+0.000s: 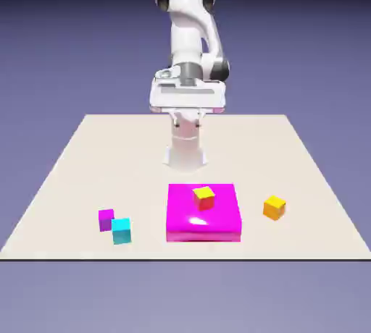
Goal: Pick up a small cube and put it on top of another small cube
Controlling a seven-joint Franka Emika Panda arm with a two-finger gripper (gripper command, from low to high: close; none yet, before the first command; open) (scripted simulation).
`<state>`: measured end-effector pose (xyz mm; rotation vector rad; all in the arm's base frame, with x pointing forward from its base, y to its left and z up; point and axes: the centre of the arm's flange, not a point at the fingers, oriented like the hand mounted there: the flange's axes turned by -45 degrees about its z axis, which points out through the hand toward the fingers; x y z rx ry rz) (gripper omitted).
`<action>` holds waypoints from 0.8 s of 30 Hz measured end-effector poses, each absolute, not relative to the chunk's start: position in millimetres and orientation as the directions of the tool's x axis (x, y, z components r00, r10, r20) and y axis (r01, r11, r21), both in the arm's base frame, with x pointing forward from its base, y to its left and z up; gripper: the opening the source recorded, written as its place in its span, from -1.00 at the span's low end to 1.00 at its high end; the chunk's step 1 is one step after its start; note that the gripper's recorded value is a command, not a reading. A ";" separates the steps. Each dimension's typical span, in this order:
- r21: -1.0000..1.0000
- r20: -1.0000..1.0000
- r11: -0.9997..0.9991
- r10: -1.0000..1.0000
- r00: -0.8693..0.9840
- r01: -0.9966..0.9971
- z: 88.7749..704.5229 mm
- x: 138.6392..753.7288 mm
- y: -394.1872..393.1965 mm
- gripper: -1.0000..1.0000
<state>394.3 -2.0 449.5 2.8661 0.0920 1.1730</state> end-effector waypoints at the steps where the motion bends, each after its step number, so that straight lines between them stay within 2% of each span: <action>1: 0.087 0.685 -0.996 0.086 0.724 0.036 442.1 398.2 -7.7 0.00; 12: 0.237 0.496 -0.969 0.183 0.849 0.070 350.6 424.5 -78.1 0.00; 24: 0.182 0.351 -0.972 0.204 0.914 0.147 252.0 418.0 -150.4 0.00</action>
